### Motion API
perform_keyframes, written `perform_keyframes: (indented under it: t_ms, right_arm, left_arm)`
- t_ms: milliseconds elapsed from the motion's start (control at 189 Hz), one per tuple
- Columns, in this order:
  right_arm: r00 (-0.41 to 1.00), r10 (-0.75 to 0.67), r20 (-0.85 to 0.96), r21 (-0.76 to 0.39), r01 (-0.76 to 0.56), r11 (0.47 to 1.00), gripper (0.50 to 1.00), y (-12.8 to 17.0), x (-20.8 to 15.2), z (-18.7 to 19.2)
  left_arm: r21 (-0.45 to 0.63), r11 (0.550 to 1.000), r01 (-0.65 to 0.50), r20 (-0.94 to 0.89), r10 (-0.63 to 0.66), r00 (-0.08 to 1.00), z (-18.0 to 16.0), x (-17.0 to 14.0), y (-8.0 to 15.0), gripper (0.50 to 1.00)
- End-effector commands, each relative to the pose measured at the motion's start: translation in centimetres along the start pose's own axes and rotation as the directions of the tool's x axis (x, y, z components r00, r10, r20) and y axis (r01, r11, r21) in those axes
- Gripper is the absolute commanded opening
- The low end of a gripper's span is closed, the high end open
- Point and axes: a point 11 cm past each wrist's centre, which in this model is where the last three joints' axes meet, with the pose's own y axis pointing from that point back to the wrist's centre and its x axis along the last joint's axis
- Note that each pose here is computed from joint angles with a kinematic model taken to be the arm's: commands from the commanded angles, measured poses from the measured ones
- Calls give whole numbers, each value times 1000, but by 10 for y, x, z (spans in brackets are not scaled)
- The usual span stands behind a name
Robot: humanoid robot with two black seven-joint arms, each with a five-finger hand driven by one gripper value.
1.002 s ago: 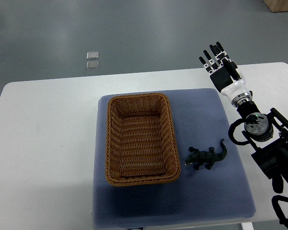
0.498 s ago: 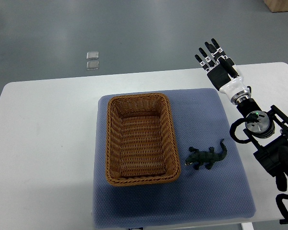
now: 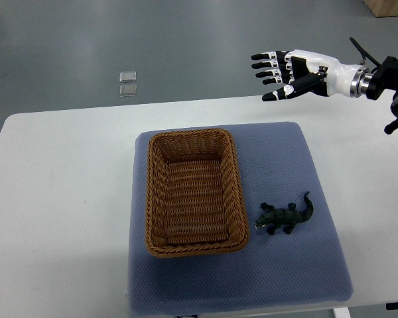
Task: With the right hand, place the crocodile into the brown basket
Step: 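Lower the open right hand down over the toy crocodile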
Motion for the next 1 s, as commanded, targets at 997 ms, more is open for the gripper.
perform_keyframes:
  t_ms: [997]
  right_arm:
    - [847, -420, -326, -427, 264, 865, 928, 41, -93, 47]
  left_arm:
    - [-5, 1000, -9, 0, 9, 1000, 3, 3, 0, 1000]
